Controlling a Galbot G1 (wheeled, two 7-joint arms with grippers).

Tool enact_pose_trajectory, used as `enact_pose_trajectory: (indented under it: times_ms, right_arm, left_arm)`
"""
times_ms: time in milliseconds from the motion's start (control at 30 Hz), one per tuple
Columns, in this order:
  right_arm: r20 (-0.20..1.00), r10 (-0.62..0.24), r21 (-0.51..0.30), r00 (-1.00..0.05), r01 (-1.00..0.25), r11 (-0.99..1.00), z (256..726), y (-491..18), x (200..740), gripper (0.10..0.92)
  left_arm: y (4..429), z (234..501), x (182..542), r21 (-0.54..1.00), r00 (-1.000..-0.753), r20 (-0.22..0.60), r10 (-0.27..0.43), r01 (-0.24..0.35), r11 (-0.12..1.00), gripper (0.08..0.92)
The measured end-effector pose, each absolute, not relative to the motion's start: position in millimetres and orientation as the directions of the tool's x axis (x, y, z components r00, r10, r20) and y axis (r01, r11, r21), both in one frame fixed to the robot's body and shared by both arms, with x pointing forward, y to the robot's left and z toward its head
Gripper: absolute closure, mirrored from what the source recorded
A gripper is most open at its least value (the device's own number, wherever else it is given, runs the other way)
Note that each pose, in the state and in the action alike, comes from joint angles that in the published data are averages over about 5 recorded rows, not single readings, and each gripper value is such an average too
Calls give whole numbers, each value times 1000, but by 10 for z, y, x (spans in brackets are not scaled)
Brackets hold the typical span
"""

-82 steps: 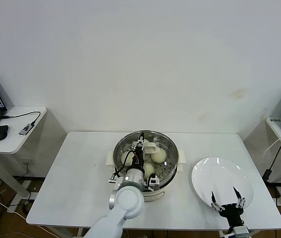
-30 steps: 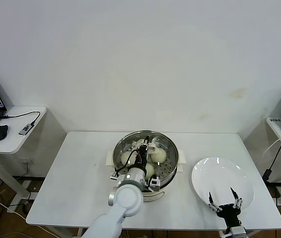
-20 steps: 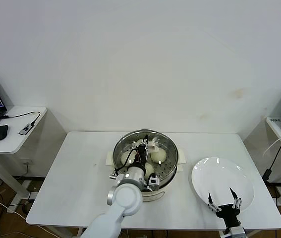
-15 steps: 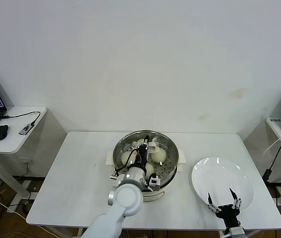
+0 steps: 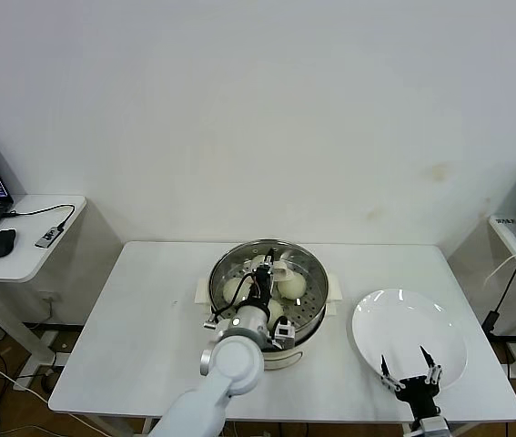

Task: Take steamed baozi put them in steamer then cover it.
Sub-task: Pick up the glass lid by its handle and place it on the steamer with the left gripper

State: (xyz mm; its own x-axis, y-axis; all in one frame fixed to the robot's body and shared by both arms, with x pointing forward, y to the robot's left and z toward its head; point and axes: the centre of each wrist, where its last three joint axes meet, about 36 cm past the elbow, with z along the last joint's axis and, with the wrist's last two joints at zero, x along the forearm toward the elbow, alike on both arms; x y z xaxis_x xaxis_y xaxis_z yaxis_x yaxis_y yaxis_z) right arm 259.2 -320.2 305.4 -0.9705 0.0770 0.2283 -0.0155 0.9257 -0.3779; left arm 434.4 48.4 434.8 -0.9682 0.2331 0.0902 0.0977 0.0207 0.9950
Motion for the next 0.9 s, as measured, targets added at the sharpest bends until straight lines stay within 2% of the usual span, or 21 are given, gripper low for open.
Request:
enact_pose_trajectory:
  times_ms: [200, 300, 900]
  right_arm:
    - [229, 76, -380, -970, -17, 925, 3053, -3199, 2590, 200]
    - [230, 75, -380, -970, -18, 925, 3051, -3194, 2591, 200]
    - [232, 71, -383, -970, -24, 923, 3040, -3182, 2584, 200]
  left_arm:
    - [482, 4339, 4324, 995, -969, 89, 230, 98, 29, 849]
    - [481, 4338, 4302, 994, -969, 88, 229, 98, 37, 813]
    - [690, 4386, 4061, 994, -976, 54, 209, 74, 86, 299]
